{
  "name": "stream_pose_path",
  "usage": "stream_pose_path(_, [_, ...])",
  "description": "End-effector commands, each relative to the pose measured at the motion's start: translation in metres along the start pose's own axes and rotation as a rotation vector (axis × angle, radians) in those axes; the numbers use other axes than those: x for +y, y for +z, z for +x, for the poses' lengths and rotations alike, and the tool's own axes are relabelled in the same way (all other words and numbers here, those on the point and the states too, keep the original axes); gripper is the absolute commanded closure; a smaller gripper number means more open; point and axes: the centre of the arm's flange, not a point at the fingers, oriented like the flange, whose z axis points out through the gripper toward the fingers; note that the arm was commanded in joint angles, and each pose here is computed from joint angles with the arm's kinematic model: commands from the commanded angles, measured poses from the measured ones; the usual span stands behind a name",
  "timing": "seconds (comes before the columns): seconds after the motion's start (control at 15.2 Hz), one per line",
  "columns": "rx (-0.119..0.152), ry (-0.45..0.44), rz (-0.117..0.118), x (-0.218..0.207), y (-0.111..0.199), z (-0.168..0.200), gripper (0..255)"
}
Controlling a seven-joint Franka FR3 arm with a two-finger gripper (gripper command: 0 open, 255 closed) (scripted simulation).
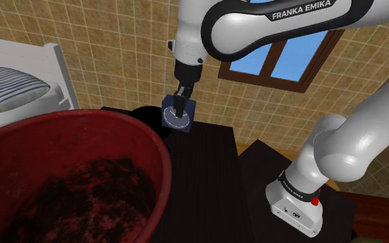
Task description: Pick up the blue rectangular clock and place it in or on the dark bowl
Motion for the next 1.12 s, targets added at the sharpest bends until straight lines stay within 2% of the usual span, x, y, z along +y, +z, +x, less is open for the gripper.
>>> stream_pose_path(0.0, [0.000,0.000,0.000,0.010,-0.003,0.021,255])
stream_pose_path(0.66, [0.000,0.000,0.000,0.073,-0.016,0.131,255])
stream_pose_path(1.06, [0.000,0.000,0.000,0.073,0.015,0.131,255])
